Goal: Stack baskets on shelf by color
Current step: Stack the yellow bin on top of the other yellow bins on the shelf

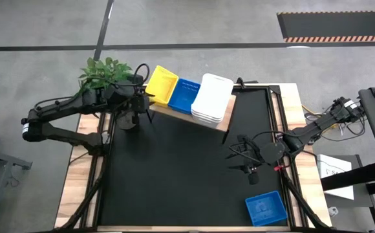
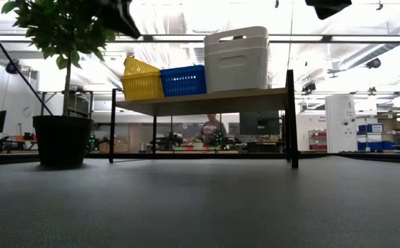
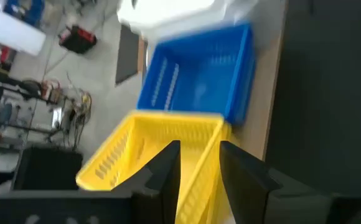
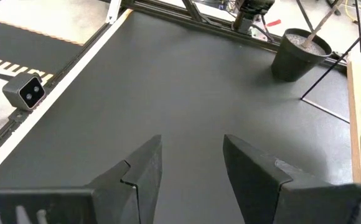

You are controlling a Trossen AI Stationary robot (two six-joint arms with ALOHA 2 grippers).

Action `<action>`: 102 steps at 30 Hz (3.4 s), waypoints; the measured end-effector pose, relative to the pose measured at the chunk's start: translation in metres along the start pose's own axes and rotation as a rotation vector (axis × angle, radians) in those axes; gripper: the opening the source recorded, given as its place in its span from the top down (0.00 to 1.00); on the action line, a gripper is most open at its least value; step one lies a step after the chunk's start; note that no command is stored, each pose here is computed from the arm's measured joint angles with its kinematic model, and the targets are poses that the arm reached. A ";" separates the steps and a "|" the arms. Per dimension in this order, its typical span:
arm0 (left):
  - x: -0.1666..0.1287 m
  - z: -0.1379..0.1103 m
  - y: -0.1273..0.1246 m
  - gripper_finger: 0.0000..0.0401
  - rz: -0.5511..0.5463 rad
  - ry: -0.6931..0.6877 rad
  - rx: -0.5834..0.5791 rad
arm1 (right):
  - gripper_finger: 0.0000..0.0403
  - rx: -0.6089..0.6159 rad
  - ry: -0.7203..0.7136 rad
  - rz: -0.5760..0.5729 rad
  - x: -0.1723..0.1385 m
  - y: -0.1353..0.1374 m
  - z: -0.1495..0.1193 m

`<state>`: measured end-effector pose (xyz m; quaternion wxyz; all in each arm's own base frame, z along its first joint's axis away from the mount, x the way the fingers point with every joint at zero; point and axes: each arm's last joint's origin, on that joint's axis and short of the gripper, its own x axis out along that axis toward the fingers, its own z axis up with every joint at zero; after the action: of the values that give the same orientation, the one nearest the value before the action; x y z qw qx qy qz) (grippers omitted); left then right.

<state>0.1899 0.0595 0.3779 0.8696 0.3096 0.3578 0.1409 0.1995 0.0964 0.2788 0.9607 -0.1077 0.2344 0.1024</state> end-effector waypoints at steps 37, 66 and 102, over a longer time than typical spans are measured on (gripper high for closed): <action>-0.062 -0.009 -0.080 0.90 -0.810 0.132 -0.935 | 0.62 -0.005 0.018 0.000 0.003 0.001 -0.007; 0.055 -0.083 -0.171 1.00 0.149 0.828 -0.508 | 0.63 -0.005 0.017 -0.001 0.003 0.001 -0.006; 0.076 -0.100 -0.145 1.00 -0.140 1.209 -0.809 | 0.63 0.039 0.027 -0.008 0.002 0.001 -0.008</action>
<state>0.1757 0.0275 0.1892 0.5735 -0.1913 0.7143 0.3525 0.1982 0.0954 0.2708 0.9598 -0.0914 0.2489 0.0924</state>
